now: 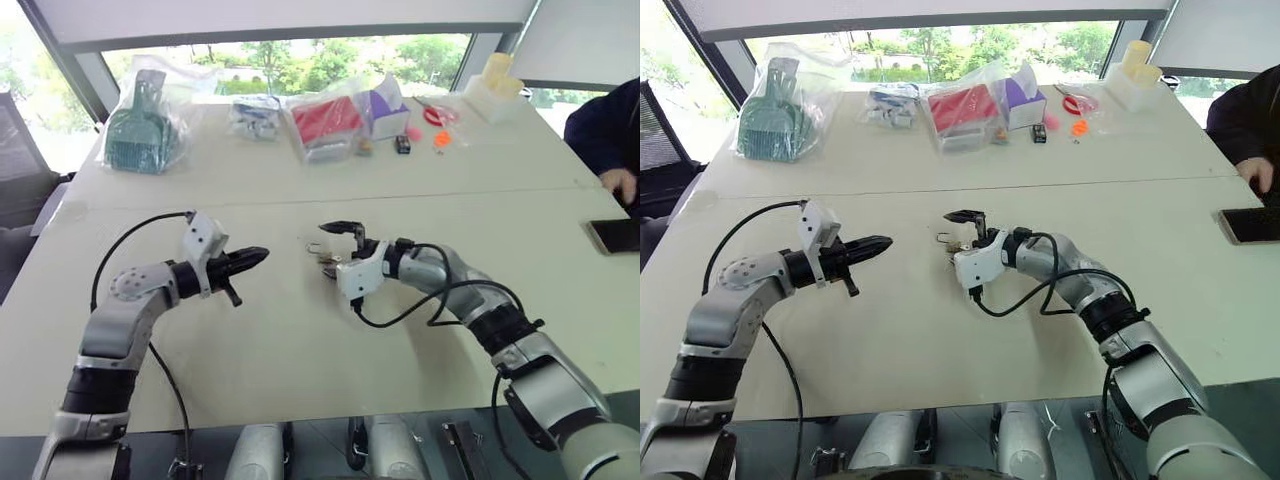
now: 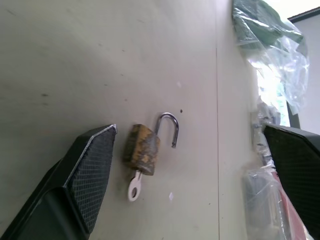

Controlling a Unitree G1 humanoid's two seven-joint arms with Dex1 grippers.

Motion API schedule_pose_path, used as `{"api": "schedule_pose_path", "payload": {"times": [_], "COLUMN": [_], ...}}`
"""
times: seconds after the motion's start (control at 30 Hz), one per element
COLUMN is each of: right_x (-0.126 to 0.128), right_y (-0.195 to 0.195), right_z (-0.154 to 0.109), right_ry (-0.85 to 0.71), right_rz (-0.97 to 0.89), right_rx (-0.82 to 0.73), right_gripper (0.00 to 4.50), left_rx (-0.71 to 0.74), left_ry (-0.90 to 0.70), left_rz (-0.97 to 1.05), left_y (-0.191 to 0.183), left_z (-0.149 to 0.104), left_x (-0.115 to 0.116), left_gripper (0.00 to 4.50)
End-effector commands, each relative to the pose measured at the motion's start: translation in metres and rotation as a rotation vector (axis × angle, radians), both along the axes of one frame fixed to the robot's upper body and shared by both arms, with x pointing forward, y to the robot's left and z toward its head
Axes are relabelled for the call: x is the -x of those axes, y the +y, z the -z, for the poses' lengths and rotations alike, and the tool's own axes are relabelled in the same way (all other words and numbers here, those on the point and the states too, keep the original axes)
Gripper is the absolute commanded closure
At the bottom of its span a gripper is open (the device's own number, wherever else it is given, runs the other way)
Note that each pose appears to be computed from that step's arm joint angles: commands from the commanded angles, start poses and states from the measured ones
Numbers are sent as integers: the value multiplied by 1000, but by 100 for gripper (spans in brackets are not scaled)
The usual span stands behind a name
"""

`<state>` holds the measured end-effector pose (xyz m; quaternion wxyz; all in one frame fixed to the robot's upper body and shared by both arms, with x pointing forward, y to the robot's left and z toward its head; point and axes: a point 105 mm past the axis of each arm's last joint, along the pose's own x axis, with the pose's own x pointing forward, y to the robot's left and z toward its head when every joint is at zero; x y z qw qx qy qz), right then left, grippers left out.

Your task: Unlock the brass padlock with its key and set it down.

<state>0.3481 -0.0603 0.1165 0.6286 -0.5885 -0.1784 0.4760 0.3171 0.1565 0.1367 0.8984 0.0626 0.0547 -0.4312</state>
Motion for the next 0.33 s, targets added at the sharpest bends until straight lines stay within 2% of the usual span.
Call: {"api": "schedule_pose_path", "payload": {"times": [0.03, 0.2, 0.23, 0.33], "right_x": [5, 12, 13, 28], "right_y": [-19, -53, -60, -75], "right_z": [-28, -51, -50, -36], "right_ry": [116, 518, 596, 752], "right_rz": [79, 268, 304, 346], "right_rx": [-90, -395, -427, -383], "right_gripper": [1, 1, 1, 1], "left_rx": [3, -22, -30, -51], "left_ry": [-47, -46, -48, -53], "left_rz": [10, 13, 15, 20], "left_y": [1, 2, 2, 2], "left_z": [-16, -16, -16, -15], "left_x": [8, 11, 11, 13], "left_gripper": [450, 450, 450, 450]}}
